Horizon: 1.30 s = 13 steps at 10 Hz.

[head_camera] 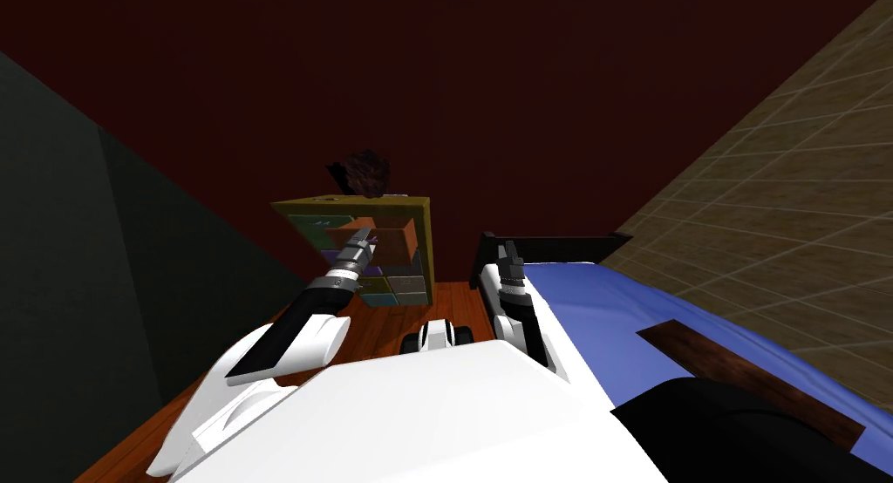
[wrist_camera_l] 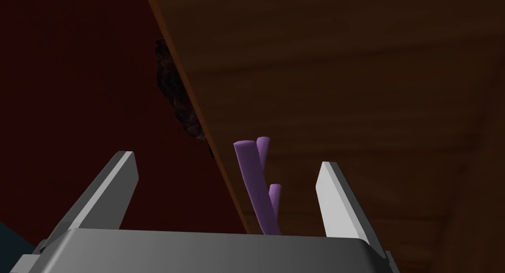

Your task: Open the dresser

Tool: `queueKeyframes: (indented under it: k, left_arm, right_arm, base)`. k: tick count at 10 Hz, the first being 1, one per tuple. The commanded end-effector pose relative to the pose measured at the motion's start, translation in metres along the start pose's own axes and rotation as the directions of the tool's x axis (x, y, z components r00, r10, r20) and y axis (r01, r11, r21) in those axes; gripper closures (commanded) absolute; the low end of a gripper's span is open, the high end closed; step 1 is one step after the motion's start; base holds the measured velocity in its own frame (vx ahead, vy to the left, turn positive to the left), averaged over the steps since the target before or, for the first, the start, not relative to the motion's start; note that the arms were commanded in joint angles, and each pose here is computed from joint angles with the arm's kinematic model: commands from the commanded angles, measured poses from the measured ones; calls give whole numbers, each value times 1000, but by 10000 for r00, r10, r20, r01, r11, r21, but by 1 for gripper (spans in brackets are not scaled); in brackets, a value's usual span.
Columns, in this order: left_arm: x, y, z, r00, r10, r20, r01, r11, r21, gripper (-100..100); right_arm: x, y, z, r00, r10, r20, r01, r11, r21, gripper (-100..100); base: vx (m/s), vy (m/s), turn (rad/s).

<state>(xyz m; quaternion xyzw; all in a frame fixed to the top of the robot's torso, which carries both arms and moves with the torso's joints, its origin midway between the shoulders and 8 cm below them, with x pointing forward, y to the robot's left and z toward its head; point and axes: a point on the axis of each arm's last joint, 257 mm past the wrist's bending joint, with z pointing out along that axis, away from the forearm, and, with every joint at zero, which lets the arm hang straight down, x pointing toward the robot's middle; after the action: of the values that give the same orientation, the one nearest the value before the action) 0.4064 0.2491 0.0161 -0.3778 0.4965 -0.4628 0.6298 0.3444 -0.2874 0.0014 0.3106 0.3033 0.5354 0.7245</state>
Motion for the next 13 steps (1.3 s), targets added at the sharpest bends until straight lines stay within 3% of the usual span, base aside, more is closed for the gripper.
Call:
queueKeyframes:
  k: [1,5,7,8,13]
  left_arm:
    - [-2,-7,10,10000,26,17,-26,10000,-42,-100]
    - [-5,-20,24,10000,79,33,-79,10000,-60,-100]
    - [-4,-19,24,10000,58,15,-58,9999,-105,-100]
    - [-4,-18,24,10000,59,14,-59,9999,-140,0]
    - [-4,-17,24,10000,58,12,-58,9998,-176,0]
  right_arm:
    - [0,0,0,10000,0,0,0,10000,0,0]
    - [0,0,0,10000,-1,0,1,10000,0,0]
    - [0,0,0,10000,-1,0,1,10000,1,0]
    - [0,0,0,10000,-1,0,1,10000,1,0]
    - [0,0,0,10000,-1,0,1,10000,1,0]
  base:
    - [-36,2,-8]
    - [-33,-1,-11]
    - [-20,0,-7]
    - [0,0,0]
    - [0,0,0]
